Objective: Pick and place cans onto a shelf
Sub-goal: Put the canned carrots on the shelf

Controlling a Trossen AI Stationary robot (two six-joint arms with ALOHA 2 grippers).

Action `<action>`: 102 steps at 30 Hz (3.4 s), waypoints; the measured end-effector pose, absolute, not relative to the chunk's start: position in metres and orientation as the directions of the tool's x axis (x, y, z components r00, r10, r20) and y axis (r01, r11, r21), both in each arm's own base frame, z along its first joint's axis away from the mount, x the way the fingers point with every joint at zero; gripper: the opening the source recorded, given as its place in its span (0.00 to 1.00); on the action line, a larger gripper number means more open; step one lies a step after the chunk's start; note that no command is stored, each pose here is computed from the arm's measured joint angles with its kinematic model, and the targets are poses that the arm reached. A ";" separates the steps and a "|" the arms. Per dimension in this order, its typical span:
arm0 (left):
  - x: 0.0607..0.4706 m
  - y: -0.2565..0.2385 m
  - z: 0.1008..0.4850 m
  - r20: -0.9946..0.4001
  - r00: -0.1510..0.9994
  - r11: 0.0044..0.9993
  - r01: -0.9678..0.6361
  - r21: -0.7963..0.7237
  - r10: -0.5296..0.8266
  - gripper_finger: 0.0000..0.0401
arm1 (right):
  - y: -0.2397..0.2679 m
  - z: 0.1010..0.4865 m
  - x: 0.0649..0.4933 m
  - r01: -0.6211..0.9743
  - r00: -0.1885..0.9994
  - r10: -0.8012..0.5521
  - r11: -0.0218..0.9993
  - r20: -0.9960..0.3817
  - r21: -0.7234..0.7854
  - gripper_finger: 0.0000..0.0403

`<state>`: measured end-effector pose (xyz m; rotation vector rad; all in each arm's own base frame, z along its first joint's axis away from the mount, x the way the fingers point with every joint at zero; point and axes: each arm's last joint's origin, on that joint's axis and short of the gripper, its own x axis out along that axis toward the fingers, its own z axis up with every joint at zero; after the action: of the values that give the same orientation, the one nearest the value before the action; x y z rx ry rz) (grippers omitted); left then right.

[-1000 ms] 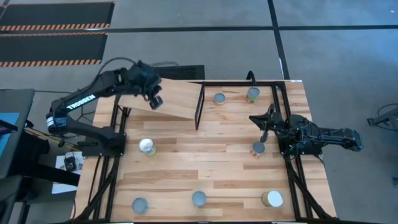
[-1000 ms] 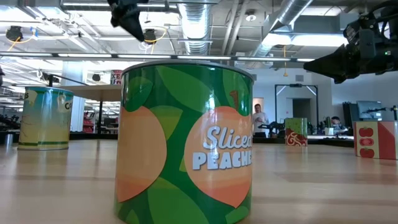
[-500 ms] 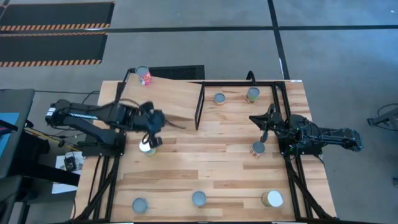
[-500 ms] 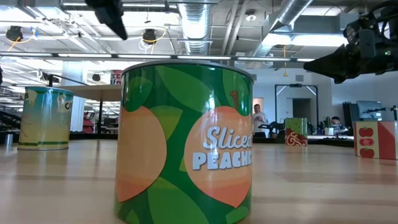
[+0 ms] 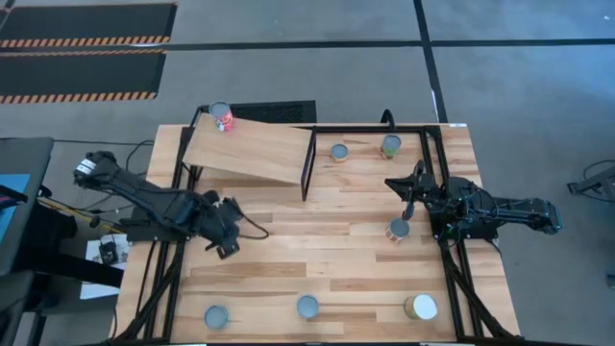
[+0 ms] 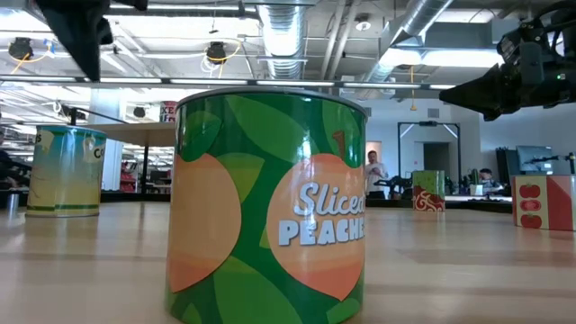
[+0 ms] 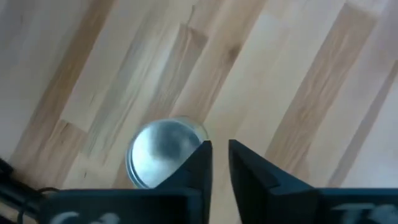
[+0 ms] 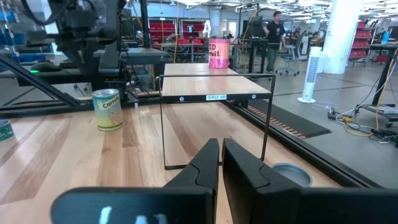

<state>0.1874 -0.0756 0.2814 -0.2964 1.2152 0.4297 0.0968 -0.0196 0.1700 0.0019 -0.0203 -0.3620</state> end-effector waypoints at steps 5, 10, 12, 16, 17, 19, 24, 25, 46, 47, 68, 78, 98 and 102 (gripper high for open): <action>0.184 -0.085 0.266 -0.952 0.247 0.899 -0.434 0.056 0.179 0.24 | -0.020 0.170 0.097 0.354 0.935 -0.354 0.935 0.020 0.006 0.12; 0.180 -0.088 0.257 -0.942 0.256 0.897 -0.433 0.090 0.218 0.31 | -0.020 0.170 0.097 0.354 0.935 -0.354 0.935 0.020 0.005 0.12; 0.178 -0.089 0.253 -0.943 0.250 0.895 -0.436 0.094 0.220 0.32 | -0.020 0.170 0.097 0.354 0.935 -0.354 0.935 0.020 0.006 0.12; 0.177 -0.093 0.243 -0.950 0.248 0.912 -0.403 0.079 0.191 0.32 | -0.020 0.170 0.097 0.354 0.935 -0.354 0.935 0.020 0.005 0.12; 0.176 -0.093 0.242 -0.949 0.247 0.912 -0.401 0.084 0.196 0.32 | -0.020 0.170 0.097 0.354 0.935 -0.354 0.935 0.020 0.005 0.12; 0.174 -0.092 0.238 -0.946 0.241 0.911 -0.399 0.108 0.217 0.32 | -0.020 0.170 0.097 0.354 0.935 -0.354 0.935 0.020 0.006 0.12; 0.171 -0.090 0.228 -0.945 0.219 0.915 -0.376 0.149 0.244 0.32 | -0.020 0.170 0.097 0.354 0.935 -0.354 0.935 0.020 0.005 0.12; 0.170 -0.089 0.227 -0.945 0.216 0.916 -0.370 0.154 0.246 0.32 | -0.020 0.170 0.097 0.354 0.935 -0.354 0.935 0.020 0.005 0.12; 0.172 -0.090 0.227 -0.940 0.231 0.939 -0.294 0.178 0.251 0.12 | -0.020 0.170 0.097 0.354 0.935 -0.354 0.935 0.020 0.006 0.12; 0.172 -0.089 0.227 -0.939 0.233 0.939 -0.294 0.180 0.253 0.12 | -0.020 0.170 0.097 0.354 0.935 -0.354 0.935 0.020 0.005 0.12; 0.171 -0.089 0.227 -0.935 0.230 0.935 -0.297 0.195 0.269 0.31 | -0.020 0.170 0.097 0.354 0.935 -0.354 0.935 0.020 0.006 0.12; 0.186 -0.097 0.205 -0.923 0.145 0.923 -0.208 0.324 0.357 0.22 | -0.020 0.170 0.097 0.354 0.935 -0.354 0.935 0.020 0.006 0.12; 0.194 -0.073 0.344 -0.818 0.475 0.921 -0.357 0.158 0.324 0.00 | -0.020 0.170 0.097 0.354 0.935 -0.354 0.935 0.020 0.005 0.12; 0.201 -0.054 0.382 -0.757 0.512 0.896 -0.387 0.219 0.406 0.00 | -0.020 0.170 0.097 0.354 0.935 -0.354 0.935 0.020 0.005 0.12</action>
<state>0.2006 -0.0538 0.3820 0.0229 0.9170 0.4767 0.0968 -0.0196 0.1701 0.0018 -0.0205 -0.3619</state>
